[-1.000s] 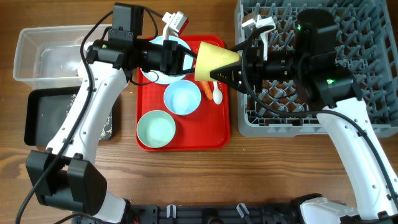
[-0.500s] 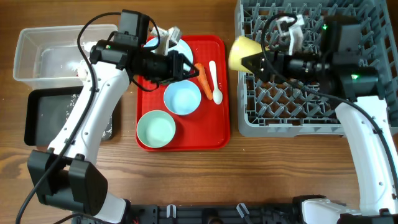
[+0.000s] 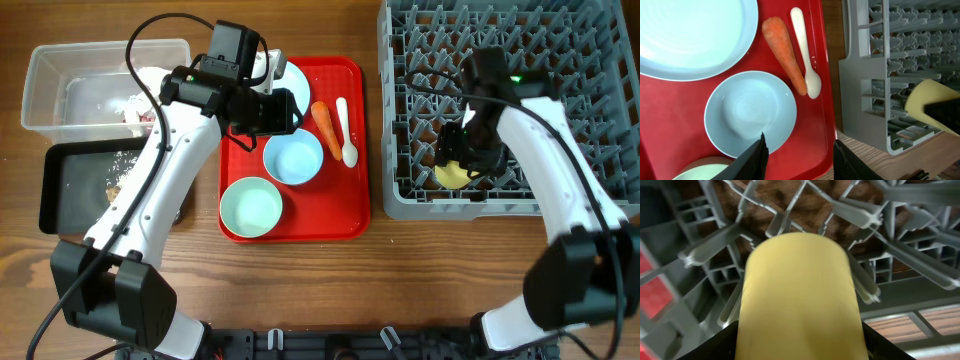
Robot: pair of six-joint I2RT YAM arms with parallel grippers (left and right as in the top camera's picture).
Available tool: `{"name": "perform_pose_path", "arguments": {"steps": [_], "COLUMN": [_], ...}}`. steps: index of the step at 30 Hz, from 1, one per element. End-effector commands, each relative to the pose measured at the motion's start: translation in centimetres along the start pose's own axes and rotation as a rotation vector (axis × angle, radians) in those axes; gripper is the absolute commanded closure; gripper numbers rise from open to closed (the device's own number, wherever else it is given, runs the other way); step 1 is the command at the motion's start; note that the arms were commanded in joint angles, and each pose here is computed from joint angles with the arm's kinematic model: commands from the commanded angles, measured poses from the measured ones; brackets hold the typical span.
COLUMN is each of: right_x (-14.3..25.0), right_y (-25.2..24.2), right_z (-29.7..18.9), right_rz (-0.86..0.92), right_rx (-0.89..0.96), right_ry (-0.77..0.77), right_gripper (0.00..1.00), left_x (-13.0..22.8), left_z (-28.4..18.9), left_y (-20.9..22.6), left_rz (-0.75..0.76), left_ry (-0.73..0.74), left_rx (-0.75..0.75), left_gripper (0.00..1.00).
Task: Sort waste into correct bins and load items into the dishwasher rack
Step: 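Lower the yellow cup upside down into the dish rack and release, then withdraw the right gripper from the rack toward the red tray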
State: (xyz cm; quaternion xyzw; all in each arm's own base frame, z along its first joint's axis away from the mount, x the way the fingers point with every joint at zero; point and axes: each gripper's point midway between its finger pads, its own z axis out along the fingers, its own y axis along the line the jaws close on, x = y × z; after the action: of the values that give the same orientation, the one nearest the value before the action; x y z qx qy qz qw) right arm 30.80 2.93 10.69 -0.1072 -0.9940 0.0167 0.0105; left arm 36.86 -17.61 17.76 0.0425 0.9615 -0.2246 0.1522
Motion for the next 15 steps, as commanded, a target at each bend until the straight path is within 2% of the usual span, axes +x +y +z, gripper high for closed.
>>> {"name": "perform_pose_path", "arguments": {"steps": [1, 3, 4, 6, 9, 15], "right_x": [-0.4, -0.5, -0.4, -0.4, 0.2, 2.7], "right_y": [-0.2, -0.2, -0.1, 0.1, 1.3, 1.1], "right_z": [0.9, 0.9, 0.9, 0.9, 0.9, 0.6], "right_rz": [0.013, 0.011, 0.01, 0.001, -0.043, -0.089], "right_rx": [0.036, 0.035, 0.03, 0.018, -0.055, -0.064], "right_ry": [0.021, 0.018, 0.019, 0.024, 0.052, 0.156], "right_gripper": [0.56, 0.33, 0.26, 0.26, 0.34, 0.37], "left_x": [-0.1, -0.1, -0.1, -0.2, -0.1, -0.1], "left_z": [-0.2, -0.2, -0.3, -0.2, -0.2, -0.2], "left_y": [0.2, 0.2, 0.3, 0.4, 0.3, 0.3], "left_rz": [0.01, 0.01, 0.01, 0.011, 0.012, 0.013], "left_ry": [-0.015, -0.016, -0.017, -0.018, -0.018, -0.017], "left_rx": [-0.03, -0.03, -0.033, -0.04, -0.04, -0.039], "left_gripper": [0.57, 0.57, 0.57, 0.57, 0.57, 0.57]}}
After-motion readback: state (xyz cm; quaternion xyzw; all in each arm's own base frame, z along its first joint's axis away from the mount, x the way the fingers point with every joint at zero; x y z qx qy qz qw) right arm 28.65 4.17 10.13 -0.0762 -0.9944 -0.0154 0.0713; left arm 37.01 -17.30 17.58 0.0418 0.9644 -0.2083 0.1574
